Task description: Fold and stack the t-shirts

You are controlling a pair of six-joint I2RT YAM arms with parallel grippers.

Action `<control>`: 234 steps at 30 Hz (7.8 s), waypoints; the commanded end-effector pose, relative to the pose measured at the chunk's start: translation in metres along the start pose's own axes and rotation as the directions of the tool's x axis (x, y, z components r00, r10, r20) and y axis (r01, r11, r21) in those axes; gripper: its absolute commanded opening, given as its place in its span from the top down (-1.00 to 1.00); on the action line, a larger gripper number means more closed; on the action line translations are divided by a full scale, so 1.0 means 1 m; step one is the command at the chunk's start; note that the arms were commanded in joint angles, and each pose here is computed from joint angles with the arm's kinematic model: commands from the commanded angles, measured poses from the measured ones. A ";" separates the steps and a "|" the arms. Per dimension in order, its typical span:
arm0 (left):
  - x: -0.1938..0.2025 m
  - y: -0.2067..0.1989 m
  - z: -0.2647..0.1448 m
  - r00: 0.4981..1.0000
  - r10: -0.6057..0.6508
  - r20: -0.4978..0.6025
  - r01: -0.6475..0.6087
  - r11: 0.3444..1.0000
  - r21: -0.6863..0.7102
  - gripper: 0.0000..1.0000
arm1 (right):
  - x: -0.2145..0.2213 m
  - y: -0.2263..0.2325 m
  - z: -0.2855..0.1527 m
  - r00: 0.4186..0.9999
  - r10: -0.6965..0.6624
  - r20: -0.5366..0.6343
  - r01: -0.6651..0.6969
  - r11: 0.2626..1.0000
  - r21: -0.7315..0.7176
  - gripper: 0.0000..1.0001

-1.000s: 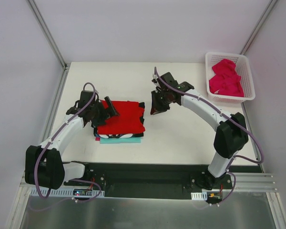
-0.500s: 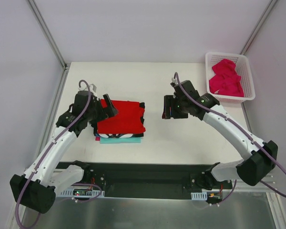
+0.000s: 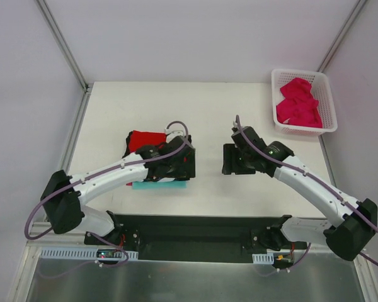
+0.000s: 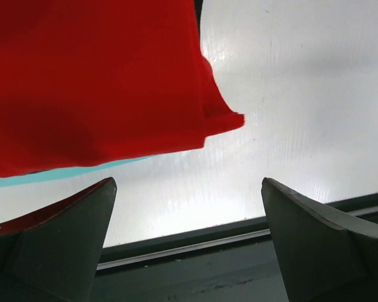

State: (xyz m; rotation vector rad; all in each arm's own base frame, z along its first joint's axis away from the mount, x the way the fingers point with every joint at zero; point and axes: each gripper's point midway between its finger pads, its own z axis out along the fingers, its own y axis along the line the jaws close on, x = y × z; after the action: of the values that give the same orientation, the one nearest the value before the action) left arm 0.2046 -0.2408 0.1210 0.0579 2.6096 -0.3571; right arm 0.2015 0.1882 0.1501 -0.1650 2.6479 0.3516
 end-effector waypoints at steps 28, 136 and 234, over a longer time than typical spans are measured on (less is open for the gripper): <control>0.056 0.075 0.031 0.957 -0.254 0.144 0.290 0.878 -0.380 -0.98 | 0.010 -0.028 -0.041 0.993 0.030 0.117 -0.034 0.999 0.038 -0.25; -0.131 0.075 -0.018 0.938 -0.275 0.212 0.260 0.961 0.097 -0.98 | -0.015 -0.027 -0.061 0.988 -0.004 0.153 -0.001 0.999 0.033 -0.49; -0.305 0.107 -0.003 0.887 -0.213 0.409 0.124 0.964 0.234 -0.98 | -0.035 -0.022 -0.110 0.971 -0.040 0.236 0.026 0.998 0.061 -0.63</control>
State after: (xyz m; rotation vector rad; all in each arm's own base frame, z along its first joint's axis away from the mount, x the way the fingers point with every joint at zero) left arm 0.5568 -0.0951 0.1688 -0.2575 2.2211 -0.6115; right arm 0.1628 0.1184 0.2357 -0.1150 2.4901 0.2345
